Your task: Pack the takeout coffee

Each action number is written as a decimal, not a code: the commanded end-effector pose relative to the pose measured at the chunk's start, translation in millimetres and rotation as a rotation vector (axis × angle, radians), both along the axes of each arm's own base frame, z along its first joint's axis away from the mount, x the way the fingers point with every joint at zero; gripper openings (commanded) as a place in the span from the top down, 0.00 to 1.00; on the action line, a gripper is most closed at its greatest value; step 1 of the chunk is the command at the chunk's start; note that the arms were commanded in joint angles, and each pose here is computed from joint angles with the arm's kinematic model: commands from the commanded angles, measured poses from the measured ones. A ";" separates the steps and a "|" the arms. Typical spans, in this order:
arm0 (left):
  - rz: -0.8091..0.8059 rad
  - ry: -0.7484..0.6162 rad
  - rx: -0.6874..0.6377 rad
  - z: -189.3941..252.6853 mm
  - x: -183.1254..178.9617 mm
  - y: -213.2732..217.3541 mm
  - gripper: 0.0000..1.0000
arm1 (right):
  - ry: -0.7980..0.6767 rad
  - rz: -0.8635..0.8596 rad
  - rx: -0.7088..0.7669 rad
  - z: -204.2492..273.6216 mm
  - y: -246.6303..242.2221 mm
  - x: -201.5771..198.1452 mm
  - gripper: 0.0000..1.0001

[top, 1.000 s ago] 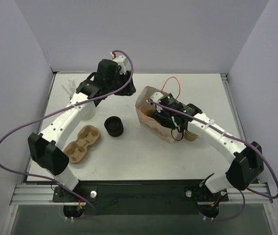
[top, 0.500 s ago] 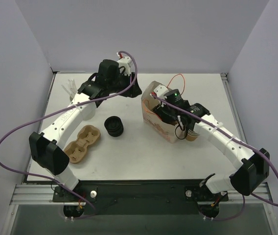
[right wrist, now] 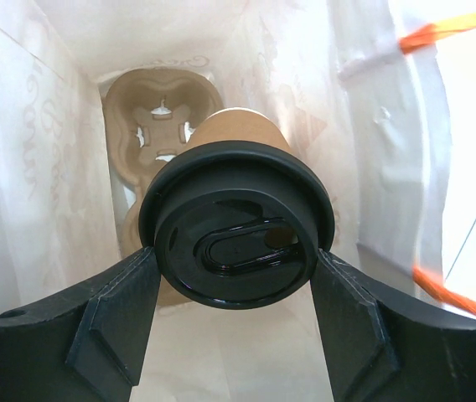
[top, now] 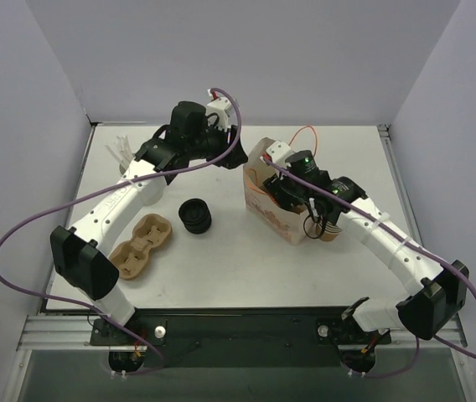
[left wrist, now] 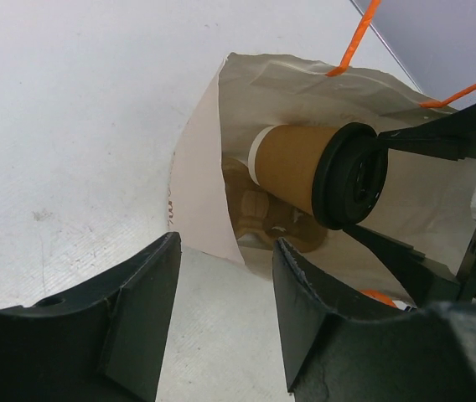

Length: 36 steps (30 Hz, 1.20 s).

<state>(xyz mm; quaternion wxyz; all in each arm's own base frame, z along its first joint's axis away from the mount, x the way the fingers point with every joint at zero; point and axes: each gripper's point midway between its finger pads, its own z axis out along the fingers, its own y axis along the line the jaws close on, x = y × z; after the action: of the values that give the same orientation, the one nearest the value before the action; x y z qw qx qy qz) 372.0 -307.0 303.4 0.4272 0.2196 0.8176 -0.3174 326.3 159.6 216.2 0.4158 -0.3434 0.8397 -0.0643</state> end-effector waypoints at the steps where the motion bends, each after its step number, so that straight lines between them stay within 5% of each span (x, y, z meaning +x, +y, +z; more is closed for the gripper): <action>1: -0.037 -0.126 -0.037 30.3 12.9 -11.3 0.42 | -0.034 -0.031 0.014 13.6 -12.0 -5.6 0.43; 14: -0.080 -0.169 0.013 11.1 24.9 -33.9 0.45 | -0.001 -0.006 0.006 7.7 -14.2 -16.0 0.43; 15: -0.084 -0.174 0.016 11.8 23.4 -34.2 0.50 | 0.003 -0.002 0.009 7.2 -14.0 -17.7 0.43; 16: -0.089 -0.173 0.026 9.6 20.9 -34.4 0.69 | 0.009 -0.002 0.005 3.9 -15.1 -19.2 0.43; 21: -0.070 -0.185 0.039 13.6 -9.0 -17.7 1.00 | 0.036 0.027 0.013 -6.4 -11.6 -29.4 0.44; 28: -0.001 -0.228 -0.037 13.4 -83.5 10.6 1.00 | 0.030 0.164 -0.040 -14.0 1.8 -65.0 0.44; 36: 0.024 -0.353 -0.266 12.9 -156.3 44.9 1.00 | 0.000 0.248 -0.148 -31.2 9.5 -92.9 0.45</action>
<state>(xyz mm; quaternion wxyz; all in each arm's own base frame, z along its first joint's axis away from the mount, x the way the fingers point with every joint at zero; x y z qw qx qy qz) 216.6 -273.7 288.3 0.5288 0.2622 0.7300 -0.3447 238.2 178.8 186.7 0.3931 -0.4642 0.7930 -0.0327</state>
